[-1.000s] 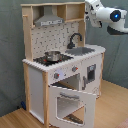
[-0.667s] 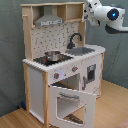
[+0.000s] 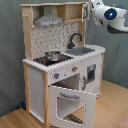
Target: Play with the kitchen
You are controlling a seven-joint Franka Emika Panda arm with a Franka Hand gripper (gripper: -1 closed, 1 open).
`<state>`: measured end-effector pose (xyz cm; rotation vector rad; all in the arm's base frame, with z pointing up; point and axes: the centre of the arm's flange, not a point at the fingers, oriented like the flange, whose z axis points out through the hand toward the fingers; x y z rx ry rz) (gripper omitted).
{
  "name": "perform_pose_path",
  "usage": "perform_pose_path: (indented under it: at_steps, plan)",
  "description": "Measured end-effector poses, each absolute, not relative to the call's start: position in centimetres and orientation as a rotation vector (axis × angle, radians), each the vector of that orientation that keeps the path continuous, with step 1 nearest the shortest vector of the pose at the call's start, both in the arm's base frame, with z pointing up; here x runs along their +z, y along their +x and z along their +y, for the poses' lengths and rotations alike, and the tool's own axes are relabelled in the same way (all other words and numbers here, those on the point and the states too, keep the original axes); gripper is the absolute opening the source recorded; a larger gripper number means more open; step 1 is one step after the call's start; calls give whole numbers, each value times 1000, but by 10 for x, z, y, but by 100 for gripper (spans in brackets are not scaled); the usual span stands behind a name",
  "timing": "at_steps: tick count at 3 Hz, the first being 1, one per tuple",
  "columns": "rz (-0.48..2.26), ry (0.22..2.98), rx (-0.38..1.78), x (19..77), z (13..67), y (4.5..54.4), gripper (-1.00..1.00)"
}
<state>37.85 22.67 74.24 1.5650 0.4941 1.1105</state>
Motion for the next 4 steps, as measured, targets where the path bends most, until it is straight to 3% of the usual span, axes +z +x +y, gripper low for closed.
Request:
perform_pose_path:
  at_steps: [1,4]
  plan:
    - [525,1581,1046,715,228,403,-100]
    - [590,1597,1068,731,245,452,-100]
